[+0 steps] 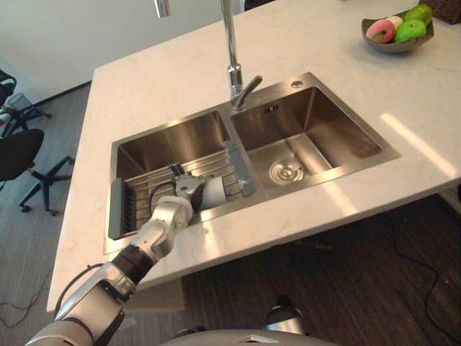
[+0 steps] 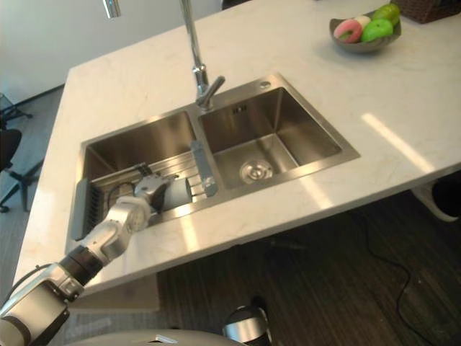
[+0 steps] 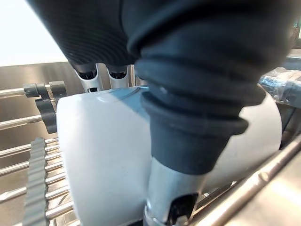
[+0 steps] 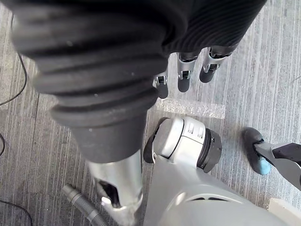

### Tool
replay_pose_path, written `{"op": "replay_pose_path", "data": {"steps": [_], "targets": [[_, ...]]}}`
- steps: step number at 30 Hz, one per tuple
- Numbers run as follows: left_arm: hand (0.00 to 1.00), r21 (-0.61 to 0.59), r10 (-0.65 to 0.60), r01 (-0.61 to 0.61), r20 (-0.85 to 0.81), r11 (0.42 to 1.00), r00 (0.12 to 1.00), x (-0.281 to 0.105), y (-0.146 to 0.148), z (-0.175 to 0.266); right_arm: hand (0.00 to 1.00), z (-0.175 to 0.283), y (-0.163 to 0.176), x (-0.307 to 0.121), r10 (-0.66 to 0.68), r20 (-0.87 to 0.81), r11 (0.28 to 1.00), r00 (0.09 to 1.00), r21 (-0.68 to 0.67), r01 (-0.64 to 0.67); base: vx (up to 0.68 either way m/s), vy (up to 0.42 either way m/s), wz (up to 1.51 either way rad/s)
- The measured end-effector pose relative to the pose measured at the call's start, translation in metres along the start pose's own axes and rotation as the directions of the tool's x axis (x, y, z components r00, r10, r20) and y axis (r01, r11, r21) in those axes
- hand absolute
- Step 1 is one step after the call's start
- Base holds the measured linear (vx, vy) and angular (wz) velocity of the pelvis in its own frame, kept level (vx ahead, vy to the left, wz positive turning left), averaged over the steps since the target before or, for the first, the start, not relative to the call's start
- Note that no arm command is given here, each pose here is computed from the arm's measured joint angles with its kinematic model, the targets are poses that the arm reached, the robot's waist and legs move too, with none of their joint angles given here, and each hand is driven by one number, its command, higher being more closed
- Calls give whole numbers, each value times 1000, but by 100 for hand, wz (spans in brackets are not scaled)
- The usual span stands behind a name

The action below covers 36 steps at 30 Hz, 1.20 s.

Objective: Walk over to the sink, pick up the cup, carry it to the dishwasher, place the cup inside the dishwasher, then close the dishwasher door

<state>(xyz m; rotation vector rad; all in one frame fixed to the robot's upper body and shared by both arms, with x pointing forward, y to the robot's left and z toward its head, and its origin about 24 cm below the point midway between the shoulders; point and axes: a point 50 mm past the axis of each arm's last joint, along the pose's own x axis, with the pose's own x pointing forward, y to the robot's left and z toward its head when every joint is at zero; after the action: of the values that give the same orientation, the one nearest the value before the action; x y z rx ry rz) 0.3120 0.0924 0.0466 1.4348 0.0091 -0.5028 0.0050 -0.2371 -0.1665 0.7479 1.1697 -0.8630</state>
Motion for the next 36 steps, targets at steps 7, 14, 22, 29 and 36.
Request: {"op": "replay_pose_path", "data": {"steps": [7, 14, 22, 29, 36], "targets": [[100, -59, 72, -70, 28, 996, 997, -1, 4, -1, 0, -1, 5, 1, 11, 1, 1000, 1000, 2, -11, 13, 15, 1], [100, -472, 341, -333, -70, 816, 937, -12, 4, -14, 0, 6, 10, 1, 29, 10, 1000, 1000, 7, -29, 19, 5, 6], [100, -509, 713, -830, -493, 229, 499, -67, 45, -82, 0, 1, 10, 1, 45, -26, 998, 999, 42, -44, 16, 15, 16], [100, -462, 837, -884, -512, -80, 192, -111, 71, -88, 0, -7, 9, 1, 70, -47, 994, 996, 82, -66, 1, 19, 62], [100, -603, 759, -761, -605, -238, 242, -125, 70, -91, 0, -12, -4, -1, 44, -69, 982, 997, 188, -30, 4, 31, 84]]}}
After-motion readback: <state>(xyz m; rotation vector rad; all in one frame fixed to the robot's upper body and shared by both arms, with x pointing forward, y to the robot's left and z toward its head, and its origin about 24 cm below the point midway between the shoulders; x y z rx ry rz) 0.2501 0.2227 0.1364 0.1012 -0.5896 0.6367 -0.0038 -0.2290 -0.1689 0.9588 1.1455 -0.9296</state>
